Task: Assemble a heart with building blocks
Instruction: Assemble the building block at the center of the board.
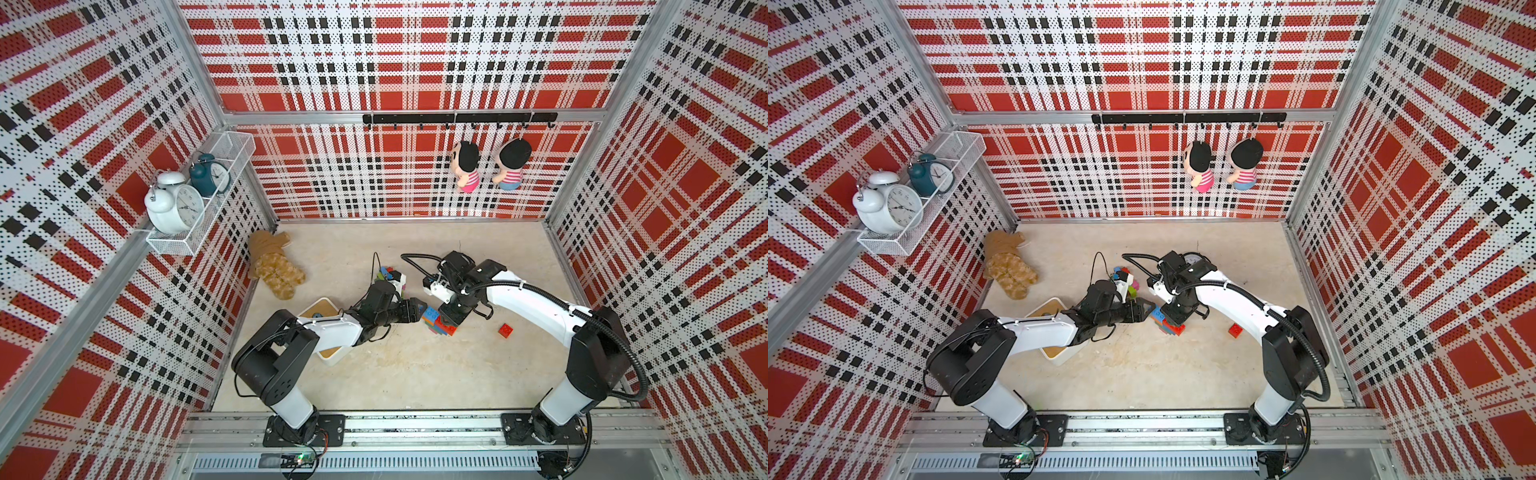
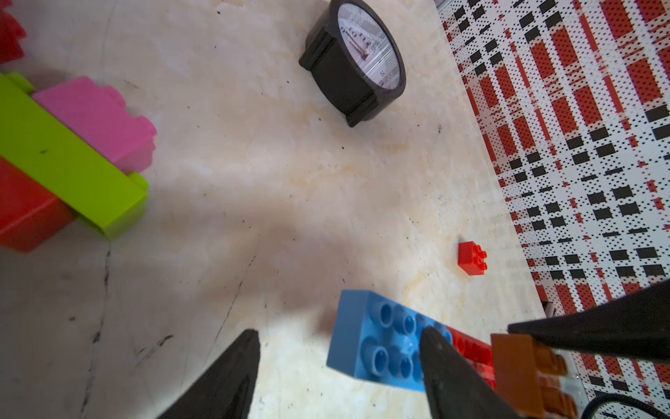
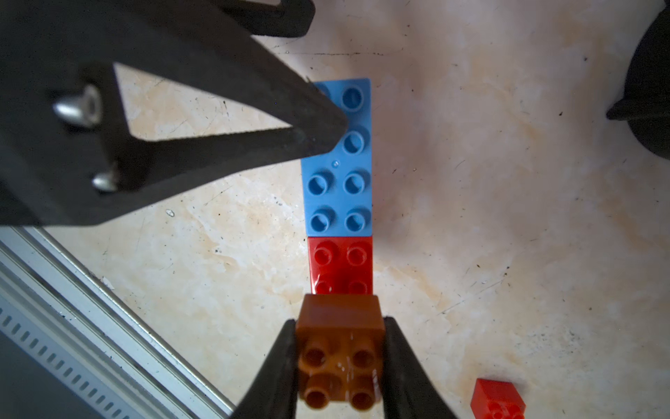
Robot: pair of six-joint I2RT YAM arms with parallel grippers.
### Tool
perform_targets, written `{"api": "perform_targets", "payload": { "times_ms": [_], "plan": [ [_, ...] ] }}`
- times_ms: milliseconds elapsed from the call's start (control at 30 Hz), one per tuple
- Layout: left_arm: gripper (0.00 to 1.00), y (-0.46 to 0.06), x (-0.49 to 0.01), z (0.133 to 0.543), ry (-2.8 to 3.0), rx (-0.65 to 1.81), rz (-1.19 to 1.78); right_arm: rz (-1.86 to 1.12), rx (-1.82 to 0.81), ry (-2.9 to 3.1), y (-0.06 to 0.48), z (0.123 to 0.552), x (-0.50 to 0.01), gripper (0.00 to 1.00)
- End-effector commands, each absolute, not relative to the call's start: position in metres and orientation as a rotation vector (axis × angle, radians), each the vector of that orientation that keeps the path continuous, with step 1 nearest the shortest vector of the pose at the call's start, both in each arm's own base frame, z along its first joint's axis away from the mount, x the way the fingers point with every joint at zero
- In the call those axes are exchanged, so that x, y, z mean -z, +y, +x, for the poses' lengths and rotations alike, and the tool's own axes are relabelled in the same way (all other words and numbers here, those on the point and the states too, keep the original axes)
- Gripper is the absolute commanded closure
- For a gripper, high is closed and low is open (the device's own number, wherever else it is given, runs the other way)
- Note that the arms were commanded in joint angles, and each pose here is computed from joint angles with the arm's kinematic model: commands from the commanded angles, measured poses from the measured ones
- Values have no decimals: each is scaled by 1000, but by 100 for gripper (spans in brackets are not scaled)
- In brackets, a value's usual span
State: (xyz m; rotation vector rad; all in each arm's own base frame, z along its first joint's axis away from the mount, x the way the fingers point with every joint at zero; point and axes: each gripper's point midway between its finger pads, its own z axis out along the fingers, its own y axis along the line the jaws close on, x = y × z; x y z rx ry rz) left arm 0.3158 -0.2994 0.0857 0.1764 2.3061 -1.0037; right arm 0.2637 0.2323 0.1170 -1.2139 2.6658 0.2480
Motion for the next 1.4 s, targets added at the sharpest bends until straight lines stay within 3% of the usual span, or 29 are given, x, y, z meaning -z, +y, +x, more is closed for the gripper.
{"api": "perform_targets", "payload": {
  "times_ms": [0,1367],
  "plan": [
    [28,-303,-81,313,2298,1012,202,-1270,-227,2668,231,259,-114,100],
    [35,-305,-70,311,2321,997,214,-1418,-115,2768,219,235,-54,100]
  ]
}}
